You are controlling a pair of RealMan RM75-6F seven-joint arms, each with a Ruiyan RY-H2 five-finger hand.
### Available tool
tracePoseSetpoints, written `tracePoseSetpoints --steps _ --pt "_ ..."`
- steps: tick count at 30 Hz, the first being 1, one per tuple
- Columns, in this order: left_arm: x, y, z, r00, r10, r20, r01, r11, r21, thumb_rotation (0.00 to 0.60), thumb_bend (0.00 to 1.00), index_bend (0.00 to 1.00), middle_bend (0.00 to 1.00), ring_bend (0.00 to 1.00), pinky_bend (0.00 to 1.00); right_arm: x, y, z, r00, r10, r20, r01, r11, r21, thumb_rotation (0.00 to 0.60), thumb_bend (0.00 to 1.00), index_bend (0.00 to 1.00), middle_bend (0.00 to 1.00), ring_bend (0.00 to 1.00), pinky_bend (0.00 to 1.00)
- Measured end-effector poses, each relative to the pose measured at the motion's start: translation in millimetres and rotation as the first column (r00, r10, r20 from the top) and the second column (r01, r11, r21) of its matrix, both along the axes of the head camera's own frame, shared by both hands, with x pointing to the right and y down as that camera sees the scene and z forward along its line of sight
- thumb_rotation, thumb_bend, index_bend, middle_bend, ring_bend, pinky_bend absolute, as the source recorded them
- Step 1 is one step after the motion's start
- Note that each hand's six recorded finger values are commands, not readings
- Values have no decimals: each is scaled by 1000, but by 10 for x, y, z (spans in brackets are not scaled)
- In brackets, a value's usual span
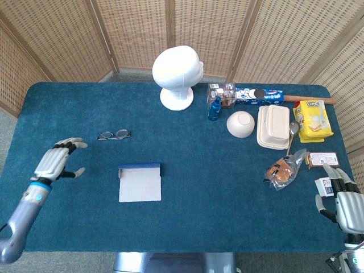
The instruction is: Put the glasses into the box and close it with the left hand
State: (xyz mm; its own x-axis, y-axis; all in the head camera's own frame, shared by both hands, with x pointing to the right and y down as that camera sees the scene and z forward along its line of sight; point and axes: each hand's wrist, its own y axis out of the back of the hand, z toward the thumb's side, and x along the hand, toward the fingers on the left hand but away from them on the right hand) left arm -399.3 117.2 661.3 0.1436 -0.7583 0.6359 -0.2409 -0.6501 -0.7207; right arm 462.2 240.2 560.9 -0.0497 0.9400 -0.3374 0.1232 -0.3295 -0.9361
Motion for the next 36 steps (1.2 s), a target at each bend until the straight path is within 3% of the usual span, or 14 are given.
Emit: tracePoseSetpoints --steps 5,16,36 --pt "237 -347 242 997 58 44 -57 998 -31 600 243 244 159 108 104 51 6 -8 1000 21 -14 -21 1000 -2 566 451 47 166 126 272" --pt "505 -713 591 993 77 91 -72 996 -58 600 243 278 167 108 103 132 -3 -56 998 48 -31 -48 999 15 564 452 49 166 127 272" --pt "726 -1007 948 989 60 136 -46 993 -109 600 243 294 177 109 91 312 130 -178 992 116 -57 -114 993 40 567 451 50 166 127 273"
